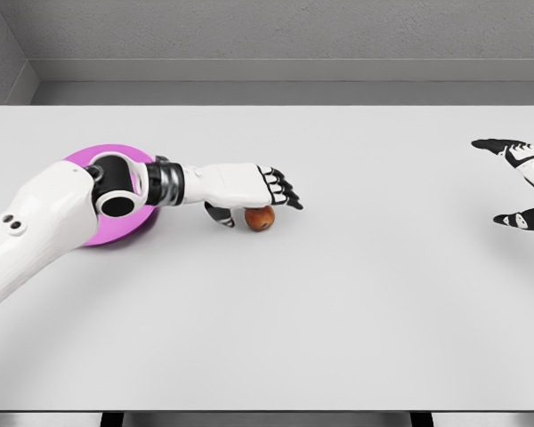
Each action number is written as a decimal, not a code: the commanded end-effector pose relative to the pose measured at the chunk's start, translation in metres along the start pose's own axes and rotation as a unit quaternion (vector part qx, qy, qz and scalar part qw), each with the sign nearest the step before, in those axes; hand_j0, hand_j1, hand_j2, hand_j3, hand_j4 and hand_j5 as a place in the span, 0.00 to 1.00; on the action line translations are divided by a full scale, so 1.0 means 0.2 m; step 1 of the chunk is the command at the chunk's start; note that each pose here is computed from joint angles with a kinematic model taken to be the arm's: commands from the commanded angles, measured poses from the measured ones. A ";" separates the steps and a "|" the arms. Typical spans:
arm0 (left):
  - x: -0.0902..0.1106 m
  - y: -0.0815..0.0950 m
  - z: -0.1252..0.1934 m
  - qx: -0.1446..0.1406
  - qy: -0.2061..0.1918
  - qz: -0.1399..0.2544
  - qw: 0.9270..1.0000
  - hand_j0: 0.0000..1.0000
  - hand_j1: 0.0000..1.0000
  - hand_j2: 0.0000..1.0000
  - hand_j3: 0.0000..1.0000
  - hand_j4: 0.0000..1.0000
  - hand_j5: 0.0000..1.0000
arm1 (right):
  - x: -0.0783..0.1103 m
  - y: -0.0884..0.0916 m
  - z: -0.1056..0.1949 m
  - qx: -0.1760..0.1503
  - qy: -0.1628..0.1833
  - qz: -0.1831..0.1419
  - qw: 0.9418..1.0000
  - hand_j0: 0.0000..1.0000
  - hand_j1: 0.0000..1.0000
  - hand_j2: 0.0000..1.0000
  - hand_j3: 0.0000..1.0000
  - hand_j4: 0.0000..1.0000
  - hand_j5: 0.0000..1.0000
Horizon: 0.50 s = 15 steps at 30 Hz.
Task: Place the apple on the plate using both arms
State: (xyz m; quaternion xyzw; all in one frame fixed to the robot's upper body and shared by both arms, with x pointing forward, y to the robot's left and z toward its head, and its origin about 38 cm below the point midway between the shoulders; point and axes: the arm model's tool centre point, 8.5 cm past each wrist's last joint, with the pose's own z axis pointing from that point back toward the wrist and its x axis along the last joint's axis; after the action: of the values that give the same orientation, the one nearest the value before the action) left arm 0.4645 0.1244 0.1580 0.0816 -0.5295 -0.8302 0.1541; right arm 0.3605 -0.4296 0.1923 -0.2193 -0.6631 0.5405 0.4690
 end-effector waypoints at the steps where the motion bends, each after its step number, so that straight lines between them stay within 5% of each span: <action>1: 0.00 0.00 0.00 0.001 0.000 0.004 1.000 0.99 0.99 0.99 0.99 0.99 0.99 | 0.00 0.00 0.00 -0.003 0.000 -0.003 1.000 1.00 1.00 1.00 1.00 1.00 1.00; 7: 0.00 -0.01 0.00 -0.012 -0.001 0.003 1.000 0.74 0.74 0.74 0.74 0.74 0.74 | 0.00 0.00 0.00 -0.003 0.000 -0.003 1.000 1.00 1.00 1.00 1.00 1.00 1.00; 15: 0.03 -0.01 -0.01 -0.016 -0.010 0.000 1.000 0.73 0.73 0.73 0.73 0.73 0.73 | 0.00 0.00 0.00 -0.002 0.000 -0.003 1.000 1.00 1.00 1.00 1.00 1.00 1.00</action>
State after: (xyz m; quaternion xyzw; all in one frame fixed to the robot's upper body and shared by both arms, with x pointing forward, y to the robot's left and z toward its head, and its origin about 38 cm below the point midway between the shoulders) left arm 0.4598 0.1217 0.1538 0.0727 -0.5149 -0.8409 0.1501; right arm 0.3599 -0.4297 0.1914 -0.2188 -0.6625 0.5408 0.4699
